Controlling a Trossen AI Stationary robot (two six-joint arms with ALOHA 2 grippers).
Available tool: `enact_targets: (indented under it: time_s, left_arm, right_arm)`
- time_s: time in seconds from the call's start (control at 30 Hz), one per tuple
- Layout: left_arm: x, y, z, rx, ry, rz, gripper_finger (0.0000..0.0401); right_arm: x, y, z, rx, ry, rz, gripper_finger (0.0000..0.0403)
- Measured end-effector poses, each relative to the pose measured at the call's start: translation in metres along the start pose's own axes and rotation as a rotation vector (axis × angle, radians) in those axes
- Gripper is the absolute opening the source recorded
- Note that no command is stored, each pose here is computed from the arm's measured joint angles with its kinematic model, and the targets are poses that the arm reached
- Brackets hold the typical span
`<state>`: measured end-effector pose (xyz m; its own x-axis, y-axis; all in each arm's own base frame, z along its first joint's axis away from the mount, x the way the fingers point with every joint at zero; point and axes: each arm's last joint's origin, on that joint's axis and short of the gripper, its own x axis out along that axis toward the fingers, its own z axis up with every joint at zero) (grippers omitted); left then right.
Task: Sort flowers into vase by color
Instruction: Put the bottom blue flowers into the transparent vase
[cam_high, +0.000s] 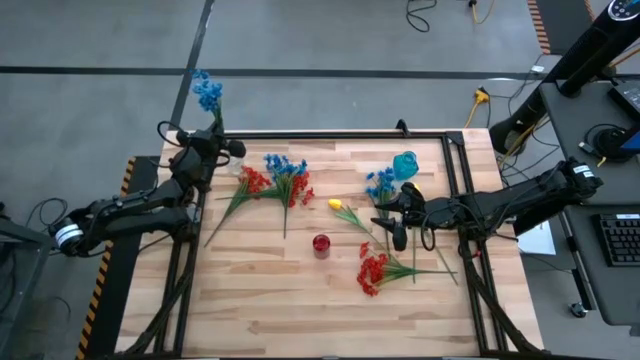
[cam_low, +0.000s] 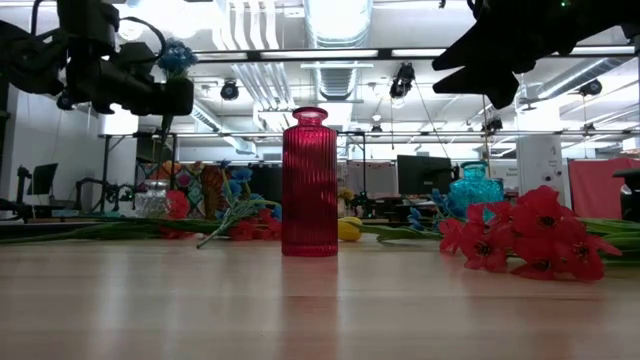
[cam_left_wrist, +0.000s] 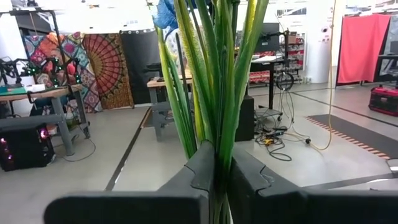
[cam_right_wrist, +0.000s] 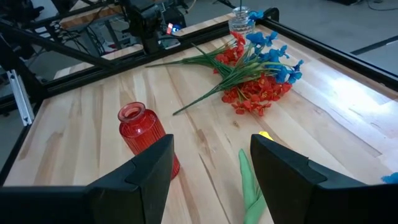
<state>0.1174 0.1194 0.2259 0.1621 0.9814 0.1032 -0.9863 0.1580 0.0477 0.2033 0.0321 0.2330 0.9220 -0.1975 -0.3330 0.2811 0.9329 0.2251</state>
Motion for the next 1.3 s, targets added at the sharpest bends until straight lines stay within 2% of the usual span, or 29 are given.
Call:
enact_targets:
  time_s: [0.47,0.6,1.3]
  left_arm:
    - [0.001,-0.003,-0.01,0.034,0.059,-0.017,0.0014]
    - [0.001,-0.003,-0.011,0.038,0.067,-0.018,0.0028]
    - [-0.002,-0.002,-0.026,0.075,0.198,-0.019,0.0211]
  right_arm:
    - [0.0,0.0,0.0,0.003,0.0,0.001,0.0206]
    - [0.0,0.0,0.0,0.003,-0.001,0.0,0.0206]
    - [0.0,0.0,0.0,0.004,-0.005,-0.006,0.0206]
